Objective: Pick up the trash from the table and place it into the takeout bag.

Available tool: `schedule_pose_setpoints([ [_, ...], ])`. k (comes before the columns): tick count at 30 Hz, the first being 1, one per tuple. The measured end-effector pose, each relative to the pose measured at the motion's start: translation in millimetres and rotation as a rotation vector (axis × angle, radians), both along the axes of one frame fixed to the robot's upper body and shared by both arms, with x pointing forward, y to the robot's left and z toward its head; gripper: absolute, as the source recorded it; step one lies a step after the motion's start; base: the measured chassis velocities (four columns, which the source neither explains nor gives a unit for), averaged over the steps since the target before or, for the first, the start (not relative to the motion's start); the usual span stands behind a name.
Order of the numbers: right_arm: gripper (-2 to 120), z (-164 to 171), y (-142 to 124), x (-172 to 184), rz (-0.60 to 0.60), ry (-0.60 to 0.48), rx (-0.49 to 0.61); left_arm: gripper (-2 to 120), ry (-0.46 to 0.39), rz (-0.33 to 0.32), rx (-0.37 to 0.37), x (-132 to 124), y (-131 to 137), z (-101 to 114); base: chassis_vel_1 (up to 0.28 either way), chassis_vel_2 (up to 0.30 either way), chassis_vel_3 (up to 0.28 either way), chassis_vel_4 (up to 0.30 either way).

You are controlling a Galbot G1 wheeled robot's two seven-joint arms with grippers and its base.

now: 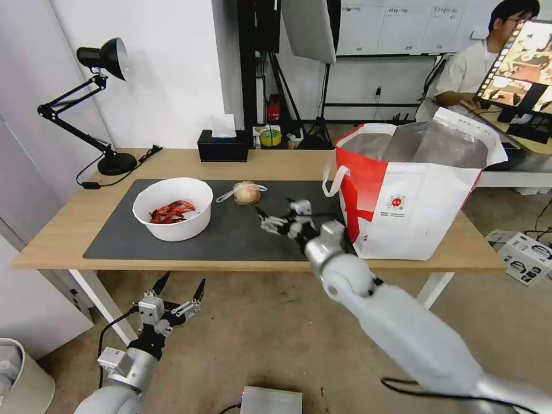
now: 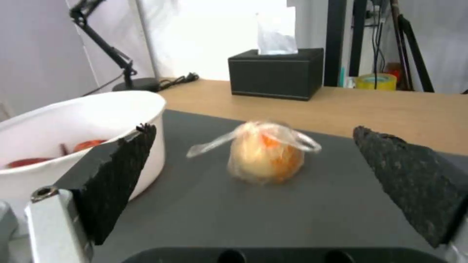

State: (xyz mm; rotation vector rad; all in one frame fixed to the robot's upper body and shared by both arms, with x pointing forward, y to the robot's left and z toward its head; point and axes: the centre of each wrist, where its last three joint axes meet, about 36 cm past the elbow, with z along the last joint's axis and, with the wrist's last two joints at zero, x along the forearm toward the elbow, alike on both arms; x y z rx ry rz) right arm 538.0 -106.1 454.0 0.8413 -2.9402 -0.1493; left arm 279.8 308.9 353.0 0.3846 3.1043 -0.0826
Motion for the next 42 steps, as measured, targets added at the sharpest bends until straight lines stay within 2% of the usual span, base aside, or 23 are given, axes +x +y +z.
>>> schedule_pose_setpoints([
  [9,100,6.0,18.6,56.2,-0.022,0.044,-0.051,100,-0.003,0.001,-0.005,0.1,-1.4,-2.7,0.000,0.000,0.000,0.000],
  [13,100,17.2,32.9,99.1,-0.028,0.094,-0.090,100,-0.010,0.001,-0.010,-0.2,-2.6,-4.0,0.000,0.000,0.000,0.000],
  [20,100,24.0,54.6,120.9,-0.012,0.126,-0.105,100,-0.011,0.003,-0.013,-0.6,-3.7,-4.6,0.000,0.000,0.000,0.000],
  [24,100,31.2,85.1,141.1,-0.024,0.183,-0.177,100,-0.010,0.010,-0.017,-3.2,-4.0,-5.9,0.000,0.000,0.000,0.000],
  [30,100,32.2,87.4,157.2,-0.066,0.219,-0.255,100,-0.014,0.015,-0.013,-3.7,-1.5,-4.6,0.000,0.000,0.000,0.000],
  [42,100,33.1,82.5,170.6,-0.045,0.273,-0.302,100,-0.023,0.015,-0.016,-2.6,-1.6,-3.8,0.000,0.000,0.000,0.000],
])
